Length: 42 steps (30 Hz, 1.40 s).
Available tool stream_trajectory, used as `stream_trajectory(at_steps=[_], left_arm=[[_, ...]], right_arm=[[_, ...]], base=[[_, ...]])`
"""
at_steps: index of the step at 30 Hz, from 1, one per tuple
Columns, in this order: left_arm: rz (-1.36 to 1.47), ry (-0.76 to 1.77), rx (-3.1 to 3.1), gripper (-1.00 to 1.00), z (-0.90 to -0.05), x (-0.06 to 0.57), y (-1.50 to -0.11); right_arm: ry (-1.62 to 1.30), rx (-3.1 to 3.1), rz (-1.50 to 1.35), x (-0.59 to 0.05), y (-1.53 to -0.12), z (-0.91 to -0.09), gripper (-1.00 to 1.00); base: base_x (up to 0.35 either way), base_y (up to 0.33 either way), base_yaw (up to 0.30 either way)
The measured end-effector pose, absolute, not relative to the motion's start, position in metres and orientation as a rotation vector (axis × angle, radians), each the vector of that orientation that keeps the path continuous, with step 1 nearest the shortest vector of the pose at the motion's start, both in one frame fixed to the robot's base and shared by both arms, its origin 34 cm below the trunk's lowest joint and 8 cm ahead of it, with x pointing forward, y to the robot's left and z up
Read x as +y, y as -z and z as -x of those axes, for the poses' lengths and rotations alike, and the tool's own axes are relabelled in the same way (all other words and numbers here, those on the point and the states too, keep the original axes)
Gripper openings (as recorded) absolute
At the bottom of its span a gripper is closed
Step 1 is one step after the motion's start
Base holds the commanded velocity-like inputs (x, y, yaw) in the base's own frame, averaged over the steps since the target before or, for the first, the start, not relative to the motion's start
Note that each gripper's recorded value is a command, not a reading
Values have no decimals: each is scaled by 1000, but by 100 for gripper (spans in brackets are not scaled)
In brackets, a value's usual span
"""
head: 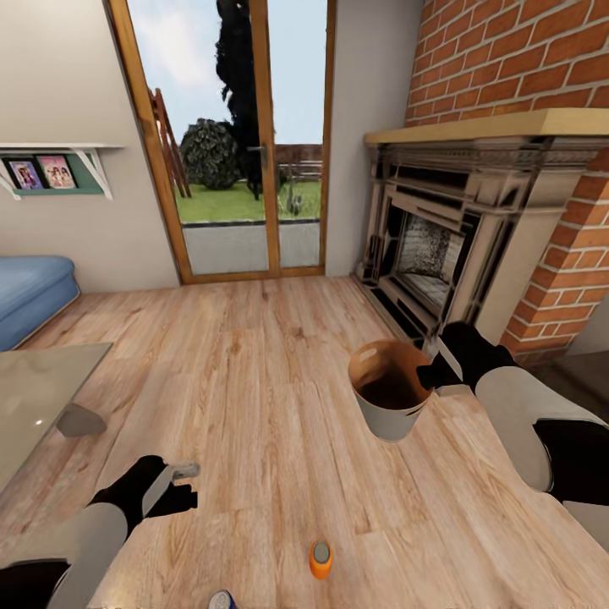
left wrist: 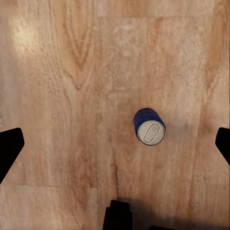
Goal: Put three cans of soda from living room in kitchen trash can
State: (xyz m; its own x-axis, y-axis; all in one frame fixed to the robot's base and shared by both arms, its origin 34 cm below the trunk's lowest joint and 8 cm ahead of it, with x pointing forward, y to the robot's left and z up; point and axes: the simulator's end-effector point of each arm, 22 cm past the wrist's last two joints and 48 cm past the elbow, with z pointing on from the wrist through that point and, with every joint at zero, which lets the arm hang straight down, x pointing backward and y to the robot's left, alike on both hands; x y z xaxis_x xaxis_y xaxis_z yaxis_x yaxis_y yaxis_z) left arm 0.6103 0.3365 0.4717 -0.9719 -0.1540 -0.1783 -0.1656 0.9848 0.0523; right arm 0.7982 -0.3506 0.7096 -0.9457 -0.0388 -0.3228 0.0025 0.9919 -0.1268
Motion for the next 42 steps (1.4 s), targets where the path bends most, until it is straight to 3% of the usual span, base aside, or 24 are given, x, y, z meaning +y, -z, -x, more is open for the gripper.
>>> stream_trajectory(at_steps=[15,18,42], left_arm=[[199,-115,2945,100,-607,333,-436],[199,-116,2944,100,-606,333,-430],[199,-115,2944,100,-596,333,-379]], right_arm=[[134,2601,54,-341,-745,-839,-100],[12,2513,83,-319,-763,-847,-100],[-46,2270,206,-290,-763,-823,-100]], base=[[0,0,0],[0,0,0],[0,0,0]])
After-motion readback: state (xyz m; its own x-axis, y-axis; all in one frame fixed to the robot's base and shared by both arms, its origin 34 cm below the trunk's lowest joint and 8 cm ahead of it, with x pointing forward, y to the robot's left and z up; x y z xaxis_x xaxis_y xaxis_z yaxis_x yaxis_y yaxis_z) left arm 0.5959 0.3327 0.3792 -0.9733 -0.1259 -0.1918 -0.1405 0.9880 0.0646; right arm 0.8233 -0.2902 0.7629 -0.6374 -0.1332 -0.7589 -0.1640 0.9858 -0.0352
